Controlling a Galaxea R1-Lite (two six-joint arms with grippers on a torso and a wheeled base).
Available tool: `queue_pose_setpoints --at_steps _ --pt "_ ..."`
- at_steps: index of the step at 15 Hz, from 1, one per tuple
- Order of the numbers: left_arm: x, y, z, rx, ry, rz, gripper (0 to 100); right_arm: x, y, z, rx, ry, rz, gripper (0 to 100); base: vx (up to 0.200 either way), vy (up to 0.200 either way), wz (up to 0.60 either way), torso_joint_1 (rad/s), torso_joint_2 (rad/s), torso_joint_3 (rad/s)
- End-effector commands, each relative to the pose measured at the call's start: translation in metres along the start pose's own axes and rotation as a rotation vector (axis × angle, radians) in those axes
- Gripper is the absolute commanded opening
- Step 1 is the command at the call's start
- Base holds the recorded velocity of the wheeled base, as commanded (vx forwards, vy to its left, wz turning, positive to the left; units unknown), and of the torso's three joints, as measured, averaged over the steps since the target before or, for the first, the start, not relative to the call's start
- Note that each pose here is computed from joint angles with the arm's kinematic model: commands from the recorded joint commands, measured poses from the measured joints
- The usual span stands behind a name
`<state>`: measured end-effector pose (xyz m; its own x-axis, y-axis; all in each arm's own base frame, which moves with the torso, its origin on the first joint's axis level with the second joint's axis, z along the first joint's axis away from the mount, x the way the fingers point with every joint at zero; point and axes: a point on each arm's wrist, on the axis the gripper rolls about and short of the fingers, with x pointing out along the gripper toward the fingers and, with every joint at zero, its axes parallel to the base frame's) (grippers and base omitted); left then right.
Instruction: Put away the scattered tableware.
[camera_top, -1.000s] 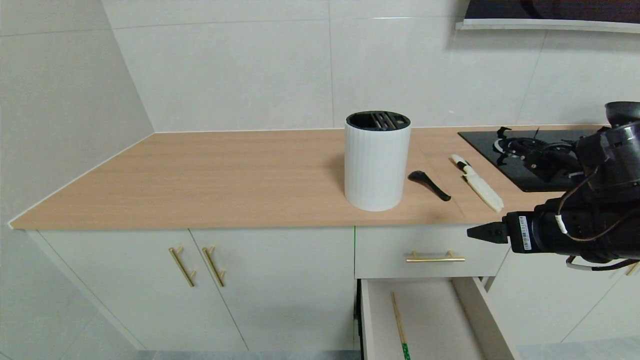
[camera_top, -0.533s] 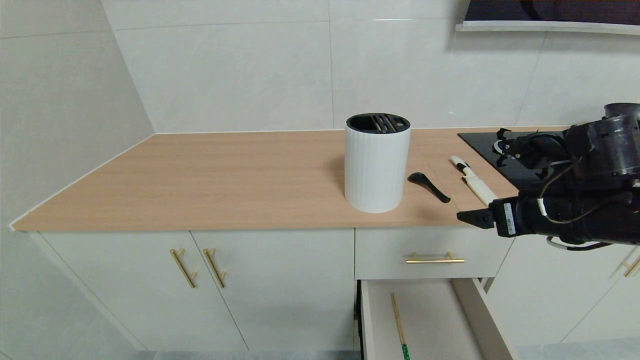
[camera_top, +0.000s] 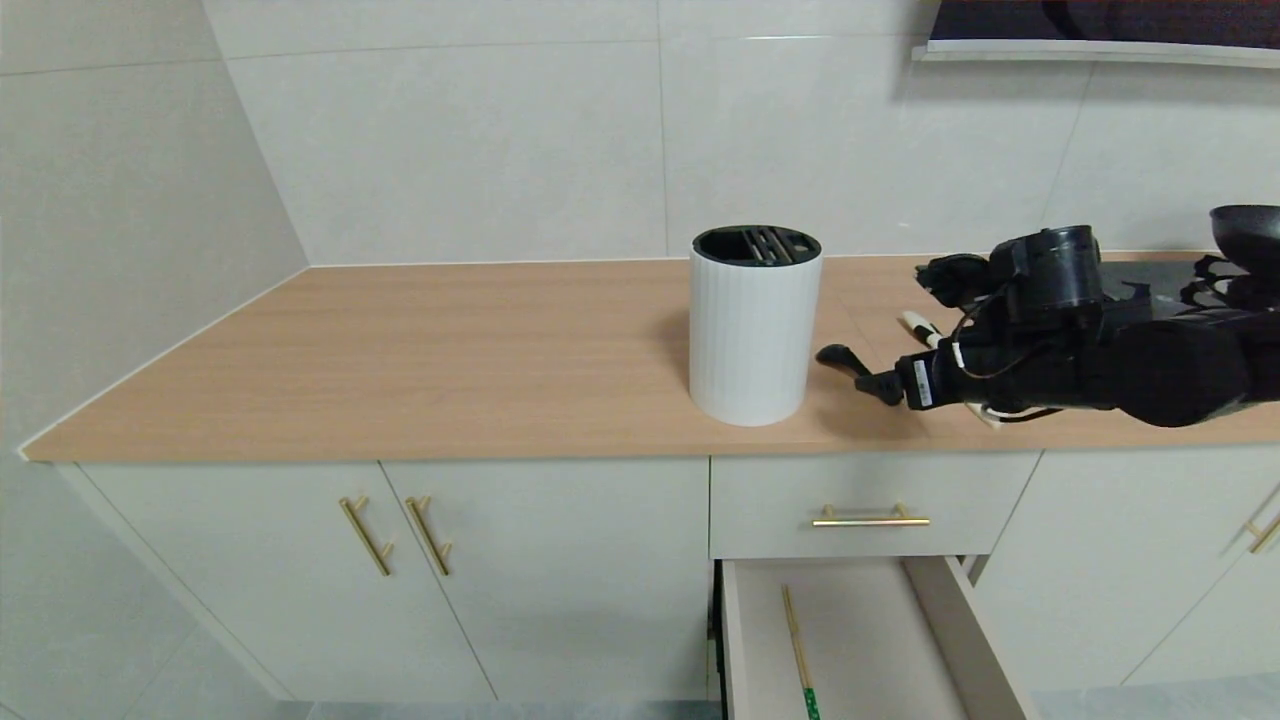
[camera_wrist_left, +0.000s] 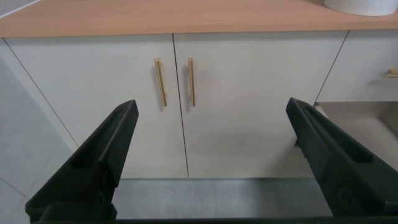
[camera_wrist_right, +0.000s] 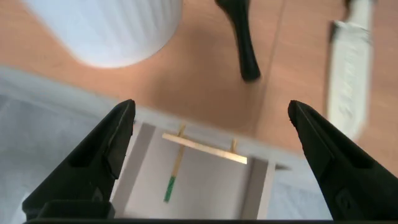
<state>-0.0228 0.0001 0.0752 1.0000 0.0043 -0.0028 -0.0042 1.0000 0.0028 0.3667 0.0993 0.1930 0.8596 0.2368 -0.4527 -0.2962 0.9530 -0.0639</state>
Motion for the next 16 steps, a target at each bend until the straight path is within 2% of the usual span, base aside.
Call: queue_pose_setpoints --at_steps 1,4,6,7,10,16 --pt "0.0 0.0 0.0 0.0 -0.001 0.0 100 0.046 -0.016 -0.011 0.008 0.029 0.012 100 0.0 0.0 0.0 0.0 0.0 0.0" --pt "0.0 0.0 0.0 0.0 0.0 0.0 100 0.061 -0.031 -0.017 -0.009 0.036 0.029 100 0.0 0.0 0.0 0.0 0.0 0.0" --pt "0.0 0.0 0.0 0.0 -0.001 0.0 100 0.063 -0.035 -0.015 -0.027 0.005 0.049 100 0.0 0.0 0.0 0.0 0.0 0.0" --pt "0.0 0.0 0.0 0.0 0.0 0.0 100 0.065 -0.036 -0.01 -0.031 -0.023 0.063 100 0.0 0.0 0.0 0.0 0.0 0.0" --pt "0.0 0.0 0.0 0.0 0.002 0.0 100 0.077 -0.035 -0.018 -0.045 -0.011 0.083 100 0.0 0.0 0.0 0.0 0.0 0.0" --pt "0.0 0.0 0.0 0.0 -0.001 0.0 100 0.096 -0.036 -0.027 -0.055 -0.041 0.079 100 0.0 0.0 0.0 0.0 0.0 0.0"
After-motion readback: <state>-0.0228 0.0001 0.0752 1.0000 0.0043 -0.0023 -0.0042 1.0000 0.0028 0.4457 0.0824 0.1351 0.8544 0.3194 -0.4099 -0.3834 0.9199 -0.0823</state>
